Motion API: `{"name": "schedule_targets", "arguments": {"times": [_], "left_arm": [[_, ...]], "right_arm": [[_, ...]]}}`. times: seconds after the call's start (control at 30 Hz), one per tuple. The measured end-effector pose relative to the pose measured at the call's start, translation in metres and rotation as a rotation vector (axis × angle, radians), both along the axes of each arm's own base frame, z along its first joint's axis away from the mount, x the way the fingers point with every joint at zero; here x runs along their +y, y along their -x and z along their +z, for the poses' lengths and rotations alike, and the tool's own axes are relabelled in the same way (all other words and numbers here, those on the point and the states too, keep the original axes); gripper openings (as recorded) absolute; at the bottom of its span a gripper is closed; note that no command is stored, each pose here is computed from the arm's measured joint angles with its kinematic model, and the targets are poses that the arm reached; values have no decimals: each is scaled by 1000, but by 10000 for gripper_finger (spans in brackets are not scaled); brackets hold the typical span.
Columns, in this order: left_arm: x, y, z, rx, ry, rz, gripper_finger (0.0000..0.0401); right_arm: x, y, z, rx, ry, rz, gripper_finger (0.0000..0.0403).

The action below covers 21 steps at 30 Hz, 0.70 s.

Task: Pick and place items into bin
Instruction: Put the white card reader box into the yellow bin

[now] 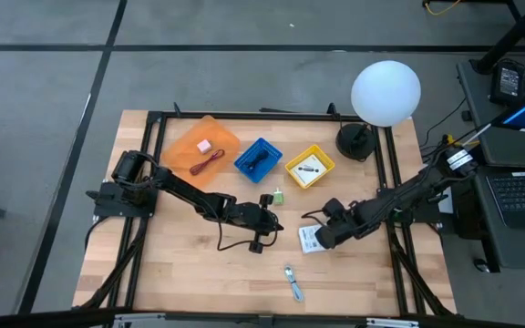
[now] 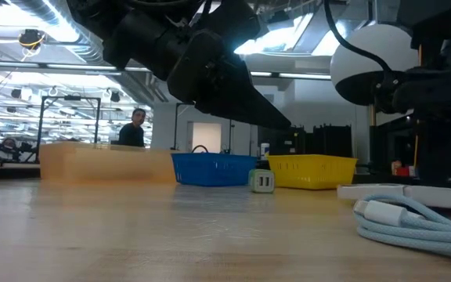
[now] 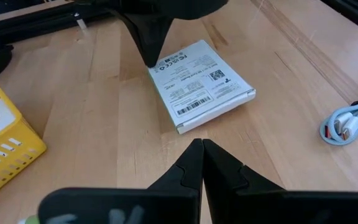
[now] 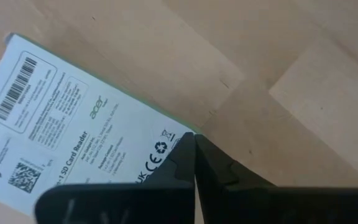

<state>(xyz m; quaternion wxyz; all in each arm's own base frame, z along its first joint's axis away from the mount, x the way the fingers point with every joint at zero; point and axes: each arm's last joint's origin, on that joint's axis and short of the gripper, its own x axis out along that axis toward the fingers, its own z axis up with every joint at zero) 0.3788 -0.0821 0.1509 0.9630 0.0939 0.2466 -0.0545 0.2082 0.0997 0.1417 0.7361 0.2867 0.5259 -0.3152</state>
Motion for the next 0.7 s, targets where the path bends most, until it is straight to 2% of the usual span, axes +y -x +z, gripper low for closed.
{"name": "schedule_targets", "arguments": {"times": [0.27, 0.4, 0.57, 0.7], "left_arm": [[0, 0, 0, 0, -1, 0, 4], [-1, 0, 0, -5, -48, -23, 12], [-6, 0, 3, -44, -161, -21, 39], [-14, 2, 3, -50, -291, -101, 74]], "right_arm": [[0, -1, -3, 6, 9, -4, 0], [0, -1, -3, 5, 6, -9, 0], [0, -1, -3, 2, 0, -34, 0], [0, -1, -3, -1, -5, -55, 0]]}}
